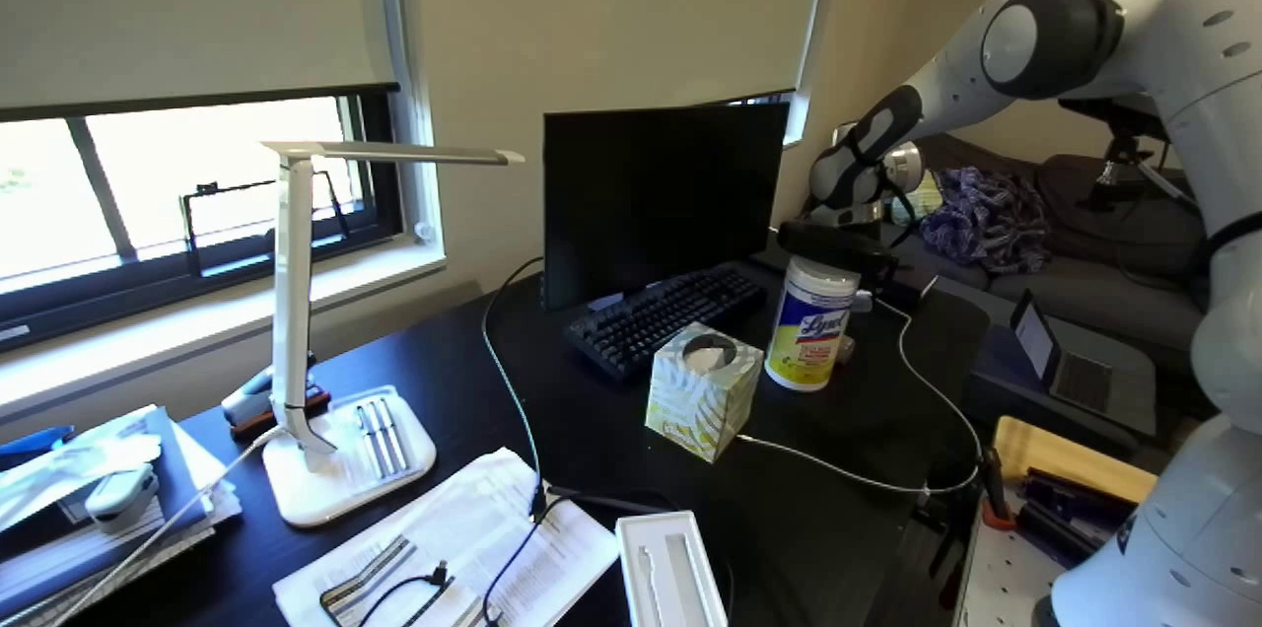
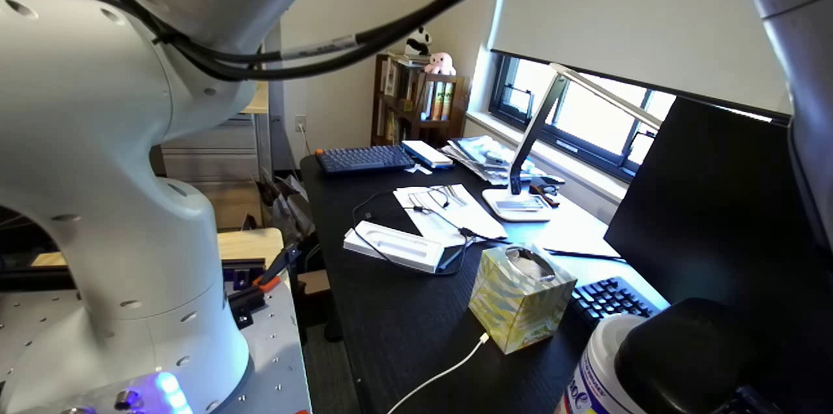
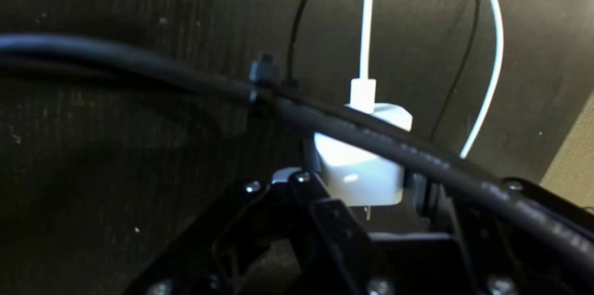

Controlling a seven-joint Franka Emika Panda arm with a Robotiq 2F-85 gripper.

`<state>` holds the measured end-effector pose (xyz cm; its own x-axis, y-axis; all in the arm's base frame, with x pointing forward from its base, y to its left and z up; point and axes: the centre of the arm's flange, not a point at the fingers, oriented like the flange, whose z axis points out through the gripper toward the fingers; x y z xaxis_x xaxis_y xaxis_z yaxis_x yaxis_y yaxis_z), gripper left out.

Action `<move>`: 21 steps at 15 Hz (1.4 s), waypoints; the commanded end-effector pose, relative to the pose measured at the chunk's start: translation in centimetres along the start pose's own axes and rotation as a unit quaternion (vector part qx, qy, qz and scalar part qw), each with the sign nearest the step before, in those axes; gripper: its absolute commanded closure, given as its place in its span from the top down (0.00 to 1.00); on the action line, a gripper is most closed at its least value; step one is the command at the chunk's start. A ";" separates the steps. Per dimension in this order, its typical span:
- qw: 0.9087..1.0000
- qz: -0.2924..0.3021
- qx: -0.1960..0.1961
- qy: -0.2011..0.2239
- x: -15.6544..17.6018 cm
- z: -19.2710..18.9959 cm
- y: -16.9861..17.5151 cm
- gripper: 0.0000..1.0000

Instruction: Pick up the white charger and move it from the left side of the laptop to the right side

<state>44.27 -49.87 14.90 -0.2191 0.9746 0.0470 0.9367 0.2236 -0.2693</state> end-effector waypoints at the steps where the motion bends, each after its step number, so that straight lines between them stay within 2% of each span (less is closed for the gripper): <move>1: 0.999 -0.005 -0.021 -0.041 -0.7 1.5 0.9 0.22; 3: 0.999 -0.010 -0.028 -0.042 -0.8 2.5 1.3 0.22; 6: 0.998 -0.009 -0.059 -0.029 -0.8 3.5 1.8 0.22; 9: 0.995 0.027 -0.099 -0.007 -0.8 2.9 1.7 0.22; 11: 0.989 0.060 -0.133 0.009 -0.7 2.9 1.7 0.22; 14: 0.987 0.065 -0.145 -0.003 -0.9 3.1 1.7 0.22; 15: 0.988 0.065 -0.142 -0.002 -0.9 3.1 1.7 0.72; 16: 0.989 0.059 -0.133 -0.002 -1.0 3.0 1.6 0.73; 20: 0.992 0.054 -0.114 0.032 -0.9 2.4 1.2 0.97; 21: 0.991 0.055 -0.113 0.044 -0.8 2.0 1.1 0.99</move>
<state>45.27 -50.18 11.51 -0.1003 0.9931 0.0603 0.9931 0.1036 -0.0554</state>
